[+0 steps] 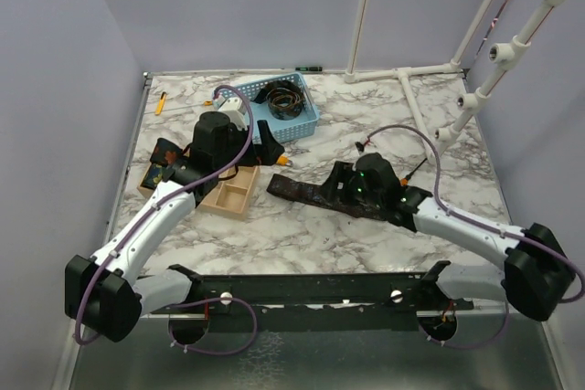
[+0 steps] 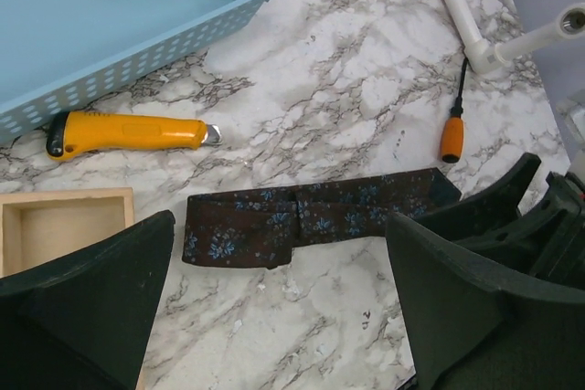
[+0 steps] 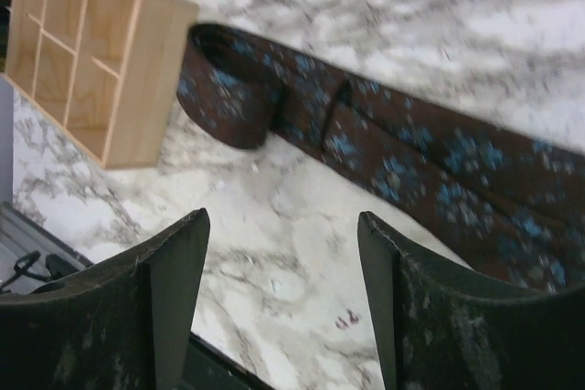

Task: Roll the ties
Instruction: Roll the tie at the center of the board.

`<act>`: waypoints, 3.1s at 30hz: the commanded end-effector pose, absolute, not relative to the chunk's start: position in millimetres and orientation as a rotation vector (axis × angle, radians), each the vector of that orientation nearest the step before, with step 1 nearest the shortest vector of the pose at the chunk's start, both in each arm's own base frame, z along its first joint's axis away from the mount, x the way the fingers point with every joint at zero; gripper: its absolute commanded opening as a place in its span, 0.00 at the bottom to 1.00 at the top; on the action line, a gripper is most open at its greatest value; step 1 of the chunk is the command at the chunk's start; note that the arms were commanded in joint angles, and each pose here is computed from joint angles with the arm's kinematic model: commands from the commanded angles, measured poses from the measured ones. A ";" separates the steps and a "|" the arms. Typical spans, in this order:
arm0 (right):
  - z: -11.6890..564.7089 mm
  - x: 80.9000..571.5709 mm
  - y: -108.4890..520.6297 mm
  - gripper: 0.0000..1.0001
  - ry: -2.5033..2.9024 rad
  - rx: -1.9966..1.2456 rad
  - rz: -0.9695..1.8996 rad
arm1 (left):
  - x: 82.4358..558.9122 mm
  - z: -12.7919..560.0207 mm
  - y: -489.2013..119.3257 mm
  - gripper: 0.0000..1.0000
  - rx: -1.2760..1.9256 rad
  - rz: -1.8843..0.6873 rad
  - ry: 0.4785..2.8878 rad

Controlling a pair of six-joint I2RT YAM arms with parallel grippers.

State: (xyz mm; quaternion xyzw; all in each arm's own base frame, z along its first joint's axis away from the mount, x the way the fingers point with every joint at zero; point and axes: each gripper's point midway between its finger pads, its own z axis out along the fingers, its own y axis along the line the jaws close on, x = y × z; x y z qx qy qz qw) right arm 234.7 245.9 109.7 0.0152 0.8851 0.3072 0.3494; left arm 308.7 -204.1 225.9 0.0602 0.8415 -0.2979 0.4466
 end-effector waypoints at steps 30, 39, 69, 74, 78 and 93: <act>67.7 275.3 328.1 0.56 2.448 -0.138 0.943 | 300.7 131.4 -222.6 0.89 0.194 -0.851 2.328; 61.7 294.4 332.1 0.52 2.432 -0.092 0.893 | 309.1 101.1 -214.3 0.87 0.177 -0.755 2.399; 23.0 311.1 299.2 0.48 2.507 -0.016 0.812 | 359.9 74.5 -232.6 0.85 0.411 -0.745 2.426; 21.6 311.3 296.7 0.48 2.511 -0.027 0.815 | 351.3 58.1 -245.0 0.83 0.469 -0.886 2.500; 22.2 311.2 296.3 0.48 2.510 -0.032 0.823 | 348.0 46.7 -251.5 0.80 0.462 -0.947 2.538; 26.4 304.5 298.8 0.48 2.514 -0.048 0.866 | 313.9 31.1 -253.2 0.42 0.376 -1.083 2.624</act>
